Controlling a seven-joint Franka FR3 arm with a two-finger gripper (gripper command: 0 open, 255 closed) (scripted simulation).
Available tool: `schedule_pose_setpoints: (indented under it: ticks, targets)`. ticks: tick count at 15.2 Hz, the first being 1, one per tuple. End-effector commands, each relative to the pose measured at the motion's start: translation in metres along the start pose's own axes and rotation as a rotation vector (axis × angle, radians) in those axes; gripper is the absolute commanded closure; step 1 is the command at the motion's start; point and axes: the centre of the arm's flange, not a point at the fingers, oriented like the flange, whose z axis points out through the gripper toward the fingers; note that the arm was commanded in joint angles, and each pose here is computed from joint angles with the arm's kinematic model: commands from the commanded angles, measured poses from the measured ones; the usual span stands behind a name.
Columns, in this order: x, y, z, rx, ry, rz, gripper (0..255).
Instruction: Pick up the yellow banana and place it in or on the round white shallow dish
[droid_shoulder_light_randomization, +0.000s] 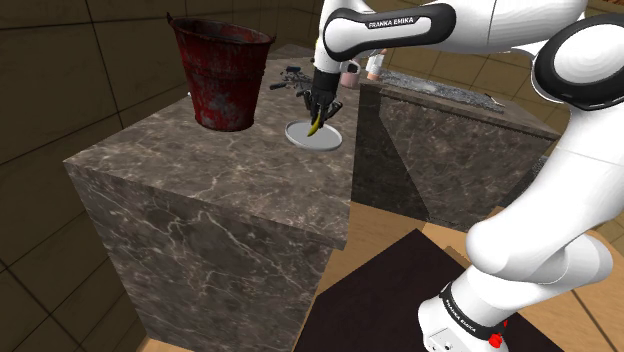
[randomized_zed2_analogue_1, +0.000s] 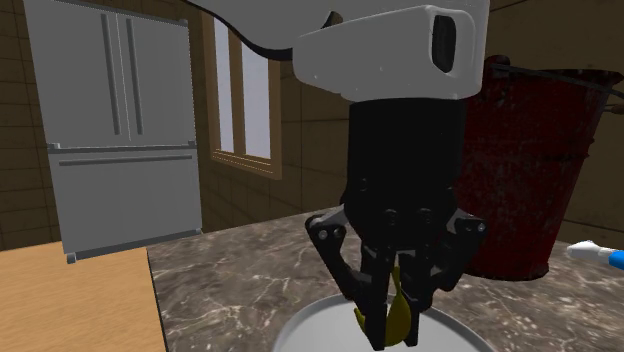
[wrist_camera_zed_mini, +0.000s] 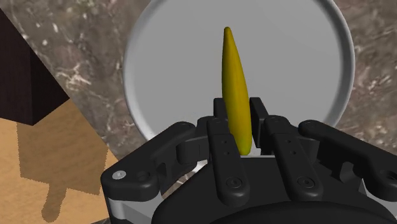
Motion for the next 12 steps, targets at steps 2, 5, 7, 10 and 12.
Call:
schedule_pose_setpoints:
  ticks: [2, 5, 7, 10, 12]
  targets:
    - [0.000, 0.000, 0.000, 0.000, 0.000, 0.000, 0]
    - [0.000, 0.000, 0.000, 0.000, 0.000, 0.000, 0]
    - [0.000, 0.000, 0.000, 0.000, 0.000, 0.000, 0]
    - [0.000, 0.000, -0.040, 0.000, 0.000, 0.000, 0]
    - [0.000, 0.000, -0.050, 0.000, 0.000, 0.000, 0]
